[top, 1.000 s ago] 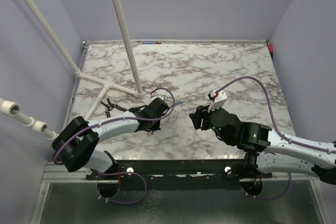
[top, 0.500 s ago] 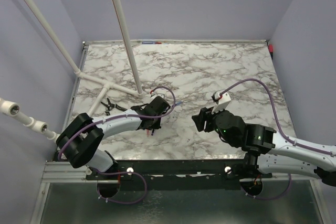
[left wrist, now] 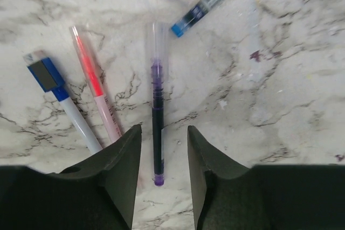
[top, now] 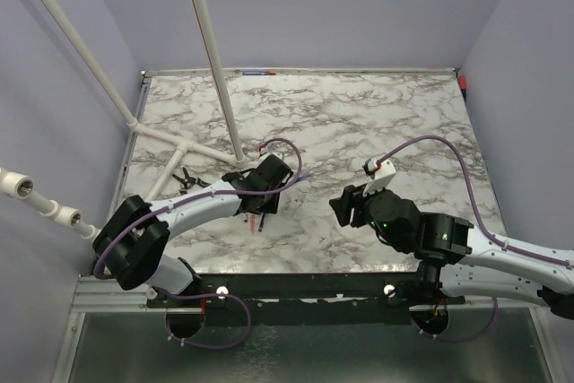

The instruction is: Insert the pens into the pen caps

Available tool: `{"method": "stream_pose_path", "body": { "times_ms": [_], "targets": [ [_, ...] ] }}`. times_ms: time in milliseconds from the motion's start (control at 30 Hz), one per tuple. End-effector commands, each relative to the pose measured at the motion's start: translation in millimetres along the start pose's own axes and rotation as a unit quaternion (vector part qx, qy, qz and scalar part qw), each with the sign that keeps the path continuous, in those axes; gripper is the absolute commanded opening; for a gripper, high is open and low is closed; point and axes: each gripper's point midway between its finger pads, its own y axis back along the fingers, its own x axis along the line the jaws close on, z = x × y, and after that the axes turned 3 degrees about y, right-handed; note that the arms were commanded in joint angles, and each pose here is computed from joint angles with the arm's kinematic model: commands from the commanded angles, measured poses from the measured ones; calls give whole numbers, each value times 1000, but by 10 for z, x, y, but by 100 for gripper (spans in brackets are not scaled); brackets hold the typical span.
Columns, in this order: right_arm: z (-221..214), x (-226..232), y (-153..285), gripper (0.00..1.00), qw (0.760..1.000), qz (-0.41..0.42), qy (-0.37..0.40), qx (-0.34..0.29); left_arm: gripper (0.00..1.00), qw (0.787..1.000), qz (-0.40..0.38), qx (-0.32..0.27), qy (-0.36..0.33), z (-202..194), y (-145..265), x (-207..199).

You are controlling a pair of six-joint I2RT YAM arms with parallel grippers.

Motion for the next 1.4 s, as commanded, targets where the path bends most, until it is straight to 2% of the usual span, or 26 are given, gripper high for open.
{"method": "stream_pose_path", "body": {
  "times_ms": [0, 300, 567, 633, 733, 900, 1133, 1367],
  "targets": [
    [-38, -7, 30, 59, 1000, -1, 5, 13, 42, 998, -10, -63, -28, 536, 385, -87],
    [59, -19, 148, 60, 1000, 15, -5, 1, 50, 989, -51, -97, -101, 1034, 688, -365],
    [134, -94, 288, 60, 999, 26, -20, -16, 52, 977, -66, -94, -180, 1266, 529, -591],
    [146, -117, 313, 60, 999, 25, -23, -19, 57, 975, -55, -102, -189, 1329, 459, -589],
    [164, -154, 344, 61, 999, 21, -32, -24, 59, 970, -54, -105, -213, 1344, 350, -610],
    [157, -150, 355, 61, 998, 30, -40, -32, 59, 964, -90, -72, -239, 1234, 139, -783],
    [147, -103, 354, 61, 997, 43, -47, -32, 59, 964, -90, -41, -248, 1087, -183, -815],
    [120, -88, 362, 61, 997, 52, -53, -32, 52, 965, -66, -16, -253, 1020, -491, -793]
  ]
}}
